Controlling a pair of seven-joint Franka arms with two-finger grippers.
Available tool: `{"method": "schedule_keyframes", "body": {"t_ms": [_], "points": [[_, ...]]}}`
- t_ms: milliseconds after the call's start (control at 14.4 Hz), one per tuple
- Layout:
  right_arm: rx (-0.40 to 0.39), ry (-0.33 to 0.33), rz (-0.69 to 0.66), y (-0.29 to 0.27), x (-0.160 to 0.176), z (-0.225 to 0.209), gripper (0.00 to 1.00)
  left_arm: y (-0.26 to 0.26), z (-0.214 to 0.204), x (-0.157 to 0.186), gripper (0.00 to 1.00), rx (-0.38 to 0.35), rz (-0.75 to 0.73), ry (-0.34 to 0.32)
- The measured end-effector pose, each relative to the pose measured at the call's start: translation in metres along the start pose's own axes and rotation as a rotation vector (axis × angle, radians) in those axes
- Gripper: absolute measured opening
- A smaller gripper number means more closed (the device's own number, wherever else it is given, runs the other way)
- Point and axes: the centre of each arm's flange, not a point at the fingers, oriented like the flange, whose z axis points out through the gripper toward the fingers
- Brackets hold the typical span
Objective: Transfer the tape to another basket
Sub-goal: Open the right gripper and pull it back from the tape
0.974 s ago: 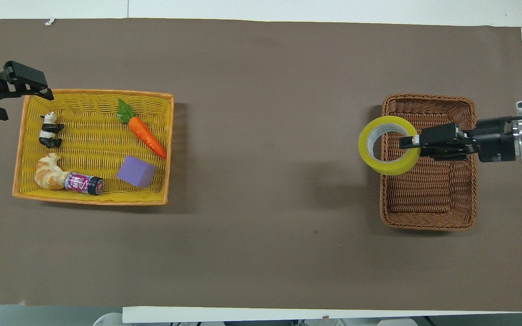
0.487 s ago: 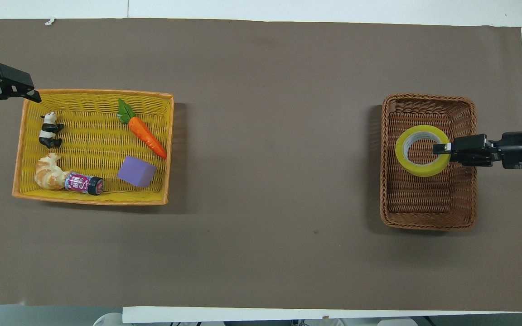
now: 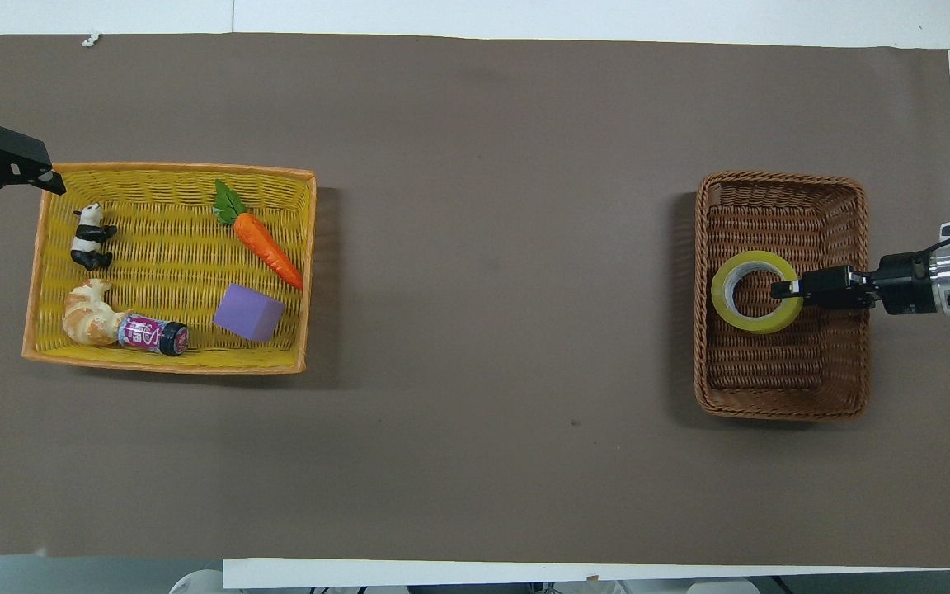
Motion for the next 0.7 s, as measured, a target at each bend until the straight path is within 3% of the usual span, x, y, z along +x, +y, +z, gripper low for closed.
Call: {"method": "schedule_keyframes", "body": {"t_ms": [209,417,696], "points": [[-0.052,-0.016,-0.011,0.007,-0.002,-0.006,0.65,-0.007,0.0,-0.006,1.0,0.015,0.092,-0.038],[-0.211,-0.044,-0.107,-0.005,0.009,-0.037,0.96,-0.019,0.003,-0.011,1.0,0.021,0.156,-0.06],[-0.343,-0.01,-0.222,-0.051,0.015,-0.092,1.0,-0.021,0.013,-0.017,1.0,0.032,0.22,-0.111]]}}
